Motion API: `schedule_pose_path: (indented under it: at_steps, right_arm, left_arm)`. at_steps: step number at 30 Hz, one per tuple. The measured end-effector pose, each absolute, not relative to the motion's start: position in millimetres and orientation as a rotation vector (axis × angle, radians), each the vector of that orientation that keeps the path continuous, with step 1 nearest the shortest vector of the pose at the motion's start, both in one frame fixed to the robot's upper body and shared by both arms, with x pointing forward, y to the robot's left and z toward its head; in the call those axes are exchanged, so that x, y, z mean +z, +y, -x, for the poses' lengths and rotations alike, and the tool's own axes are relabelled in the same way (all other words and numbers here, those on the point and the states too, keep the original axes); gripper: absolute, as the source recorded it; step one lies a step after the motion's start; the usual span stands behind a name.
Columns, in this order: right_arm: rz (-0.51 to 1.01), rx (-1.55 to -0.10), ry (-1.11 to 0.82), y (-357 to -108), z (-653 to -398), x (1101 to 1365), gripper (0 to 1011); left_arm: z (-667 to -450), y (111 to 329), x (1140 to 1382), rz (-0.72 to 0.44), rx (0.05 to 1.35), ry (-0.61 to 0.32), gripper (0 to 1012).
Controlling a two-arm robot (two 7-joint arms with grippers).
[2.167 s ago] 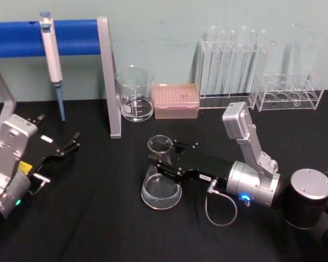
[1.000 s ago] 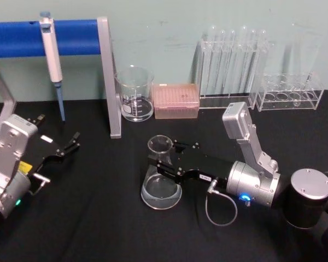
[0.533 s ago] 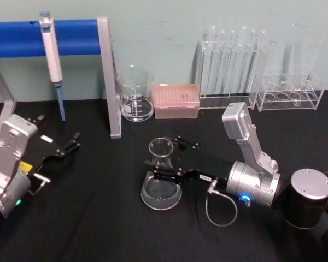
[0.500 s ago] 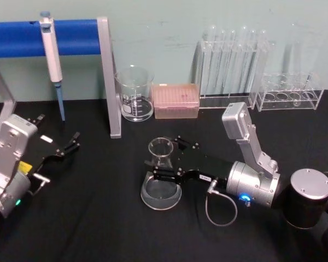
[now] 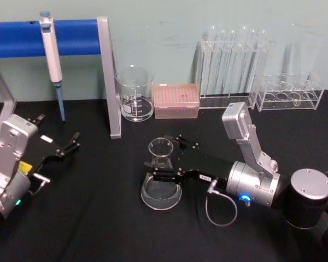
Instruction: Grasp the erlenmeyer flask with one hand, shake it three times, then place it back.
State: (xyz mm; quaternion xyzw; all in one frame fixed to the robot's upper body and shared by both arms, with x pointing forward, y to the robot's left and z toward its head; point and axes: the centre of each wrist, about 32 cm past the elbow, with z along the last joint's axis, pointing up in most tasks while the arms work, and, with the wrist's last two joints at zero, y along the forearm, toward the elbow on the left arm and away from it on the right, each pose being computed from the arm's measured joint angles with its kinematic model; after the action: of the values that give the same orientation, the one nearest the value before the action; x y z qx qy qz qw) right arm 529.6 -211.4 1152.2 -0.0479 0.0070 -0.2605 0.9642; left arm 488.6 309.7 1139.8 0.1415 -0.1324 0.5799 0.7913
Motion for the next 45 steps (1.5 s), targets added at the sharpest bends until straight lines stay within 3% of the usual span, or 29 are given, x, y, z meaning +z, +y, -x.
schedule_pose_path:
  at_steps: [27,45]
  right_arm:
    - [0.119,-0.510,0.036,-218.6,-524.9,1153.4,1000]
    - [0.164,-0.570,0.078,-258.9,-489.2,1163.8,1000]
  left_arm:
    - [-488.6,309.7,1139.8,-0.304,1.248,-0.285,1001]
    - [-488.6,309.6,1139.8,-0.304,1.248,-0.285,1001]
